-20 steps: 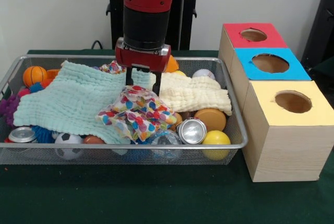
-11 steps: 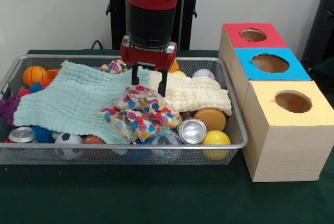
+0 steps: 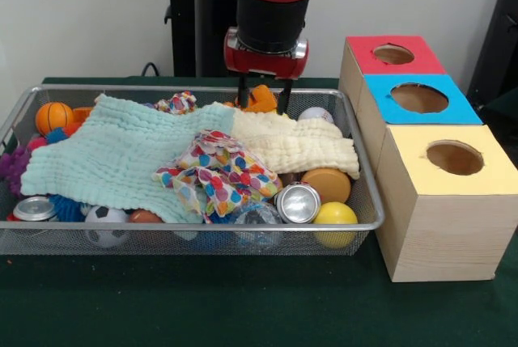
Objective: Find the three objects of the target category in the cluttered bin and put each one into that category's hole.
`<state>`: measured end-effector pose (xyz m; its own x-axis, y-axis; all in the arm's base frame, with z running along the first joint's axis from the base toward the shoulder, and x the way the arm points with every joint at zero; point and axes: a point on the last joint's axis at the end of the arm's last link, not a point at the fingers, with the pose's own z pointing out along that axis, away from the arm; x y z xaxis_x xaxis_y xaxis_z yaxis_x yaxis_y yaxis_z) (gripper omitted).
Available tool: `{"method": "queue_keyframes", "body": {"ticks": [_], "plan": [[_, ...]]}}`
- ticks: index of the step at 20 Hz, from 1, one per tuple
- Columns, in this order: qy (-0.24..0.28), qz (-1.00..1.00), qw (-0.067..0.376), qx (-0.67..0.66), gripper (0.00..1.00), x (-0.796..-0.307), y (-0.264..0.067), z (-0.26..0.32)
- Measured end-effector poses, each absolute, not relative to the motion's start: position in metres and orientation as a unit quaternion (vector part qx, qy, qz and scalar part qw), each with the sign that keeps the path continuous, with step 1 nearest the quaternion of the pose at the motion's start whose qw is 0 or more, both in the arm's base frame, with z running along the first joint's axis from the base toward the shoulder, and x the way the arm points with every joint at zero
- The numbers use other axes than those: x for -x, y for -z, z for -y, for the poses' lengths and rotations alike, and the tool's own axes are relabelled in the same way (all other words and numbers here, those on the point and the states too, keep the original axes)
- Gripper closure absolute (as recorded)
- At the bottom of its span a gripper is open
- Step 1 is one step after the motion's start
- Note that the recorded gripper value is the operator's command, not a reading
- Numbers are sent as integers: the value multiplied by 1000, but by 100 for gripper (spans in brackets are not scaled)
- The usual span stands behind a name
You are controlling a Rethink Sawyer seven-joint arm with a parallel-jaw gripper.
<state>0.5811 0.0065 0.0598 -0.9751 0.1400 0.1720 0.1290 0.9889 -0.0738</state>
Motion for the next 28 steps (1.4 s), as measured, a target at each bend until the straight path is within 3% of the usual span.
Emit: {"method": "queue_keyframes", "body": {"ticks": [28], "plan": [[-27, 995, 76, 62, 0, -590, -77, -33]]}}
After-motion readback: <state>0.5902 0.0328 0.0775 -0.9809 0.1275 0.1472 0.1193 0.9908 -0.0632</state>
